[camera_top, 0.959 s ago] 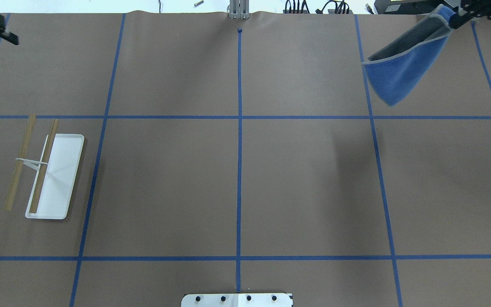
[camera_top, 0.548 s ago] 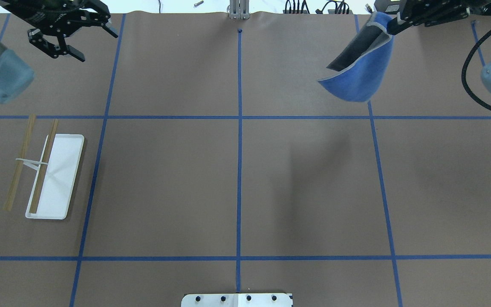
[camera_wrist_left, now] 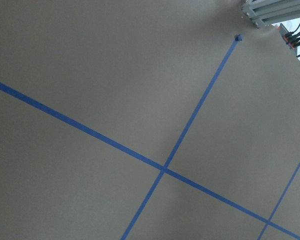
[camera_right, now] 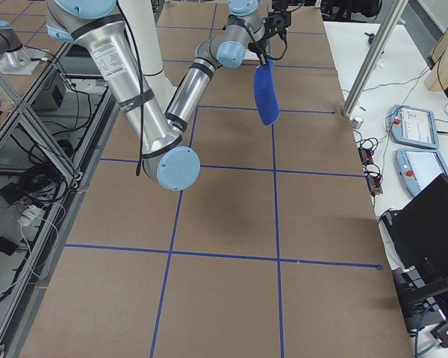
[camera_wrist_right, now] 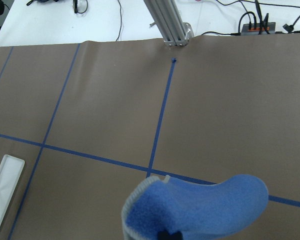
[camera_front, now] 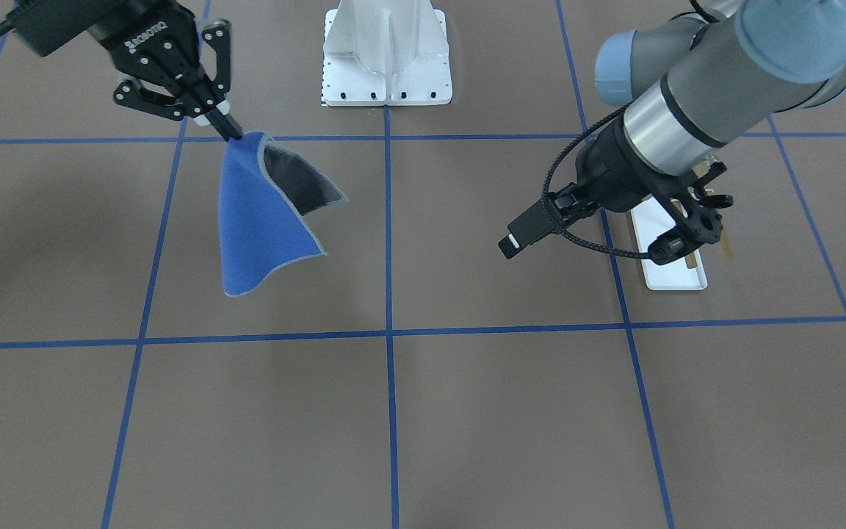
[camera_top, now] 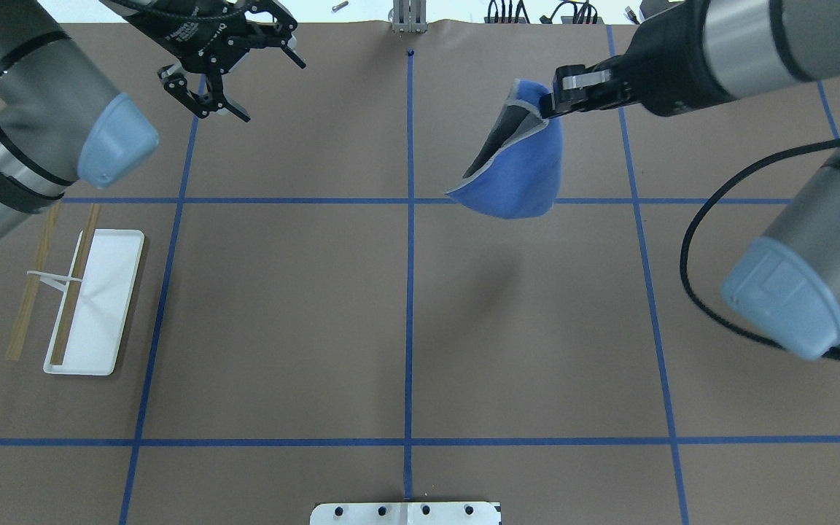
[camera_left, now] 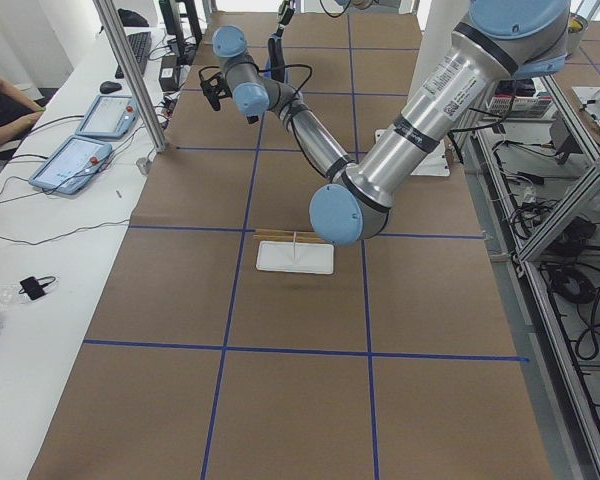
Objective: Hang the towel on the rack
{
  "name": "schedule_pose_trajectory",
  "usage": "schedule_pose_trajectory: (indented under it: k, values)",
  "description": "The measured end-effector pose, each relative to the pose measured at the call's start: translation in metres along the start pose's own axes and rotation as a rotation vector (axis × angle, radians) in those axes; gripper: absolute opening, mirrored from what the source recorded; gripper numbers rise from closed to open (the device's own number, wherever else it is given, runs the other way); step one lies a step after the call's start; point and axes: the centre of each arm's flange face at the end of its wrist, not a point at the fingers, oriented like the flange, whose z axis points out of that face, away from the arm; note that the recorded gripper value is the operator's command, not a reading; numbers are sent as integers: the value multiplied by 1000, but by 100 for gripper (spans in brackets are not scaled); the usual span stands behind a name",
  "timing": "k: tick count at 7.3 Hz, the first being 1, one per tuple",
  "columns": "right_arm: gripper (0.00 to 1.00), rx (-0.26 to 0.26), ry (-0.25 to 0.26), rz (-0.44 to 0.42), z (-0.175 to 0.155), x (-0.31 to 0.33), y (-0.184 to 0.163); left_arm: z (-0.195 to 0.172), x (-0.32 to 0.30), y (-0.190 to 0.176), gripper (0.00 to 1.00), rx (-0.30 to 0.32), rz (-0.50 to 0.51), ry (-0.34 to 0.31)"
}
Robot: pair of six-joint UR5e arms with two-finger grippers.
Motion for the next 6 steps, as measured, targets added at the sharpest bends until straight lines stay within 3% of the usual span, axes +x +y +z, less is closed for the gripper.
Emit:
schedule_pose_trajectory:
  k: [2, 6]
  values:
    - [0, 56, -19, -20, 14, -35, 16, 29, 23, 33, 98, 2, -41, 8]
    - [0, 94, -19, -38, 27, -58, 31, 68, 54, 82, 98, -31, -89, 53]
